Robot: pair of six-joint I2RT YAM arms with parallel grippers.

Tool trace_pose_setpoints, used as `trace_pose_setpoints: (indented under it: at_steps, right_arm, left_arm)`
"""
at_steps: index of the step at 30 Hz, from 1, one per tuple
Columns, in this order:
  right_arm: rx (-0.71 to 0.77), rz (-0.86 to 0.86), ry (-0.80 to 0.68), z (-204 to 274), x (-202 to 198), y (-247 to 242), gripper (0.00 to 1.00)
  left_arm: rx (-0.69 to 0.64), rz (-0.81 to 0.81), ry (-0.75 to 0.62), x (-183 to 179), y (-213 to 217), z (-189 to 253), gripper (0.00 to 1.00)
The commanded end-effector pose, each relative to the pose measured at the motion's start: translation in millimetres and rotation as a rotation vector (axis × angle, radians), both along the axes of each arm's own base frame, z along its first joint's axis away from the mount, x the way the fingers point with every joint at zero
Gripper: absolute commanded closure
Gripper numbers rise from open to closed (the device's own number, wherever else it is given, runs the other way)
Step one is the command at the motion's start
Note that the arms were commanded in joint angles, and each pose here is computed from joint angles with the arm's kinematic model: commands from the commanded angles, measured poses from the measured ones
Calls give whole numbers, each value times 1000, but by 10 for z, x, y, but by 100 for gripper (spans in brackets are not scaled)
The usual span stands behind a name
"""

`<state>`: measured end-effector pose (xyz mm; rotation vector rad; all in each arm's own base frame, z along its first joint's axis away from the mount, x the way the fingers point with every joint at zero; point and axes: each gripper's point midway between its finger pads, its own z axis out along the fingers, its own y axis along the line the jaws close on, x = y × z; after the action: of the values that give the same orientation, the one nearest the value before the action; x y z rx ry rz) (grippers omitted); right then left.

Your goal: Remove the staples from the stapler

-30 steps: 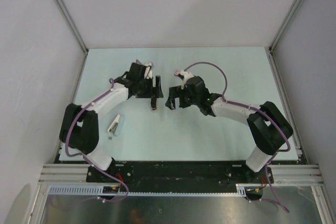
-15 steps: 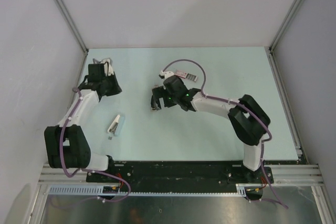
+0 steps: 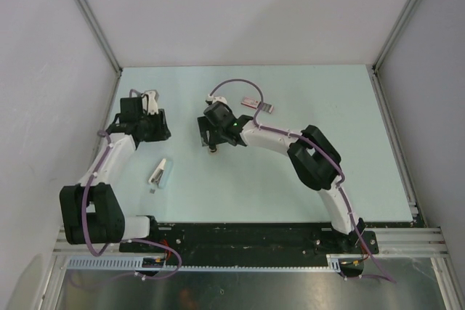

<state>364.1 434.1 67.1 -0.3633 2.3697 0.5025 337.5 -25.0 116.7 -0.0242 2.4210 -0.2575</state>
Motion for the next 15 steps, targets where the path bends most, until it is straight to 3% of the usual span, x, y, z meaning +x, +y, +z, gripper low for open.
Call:
trace_pose_setpoints:
  at_steps: [1,7,15]
  right_arm:
    - [7,-59,9,12,60,32,21]
    - [32,-55,13,-24,72,79,37]
    - [63,-43,-1,85,91,88,61]
  left_arm:
    - [37,-54,-111,15,23,285,47]
    - [55,-72,-117,-27,30,291,32]
    - [48,-117,-87,-60,-34,190,35]
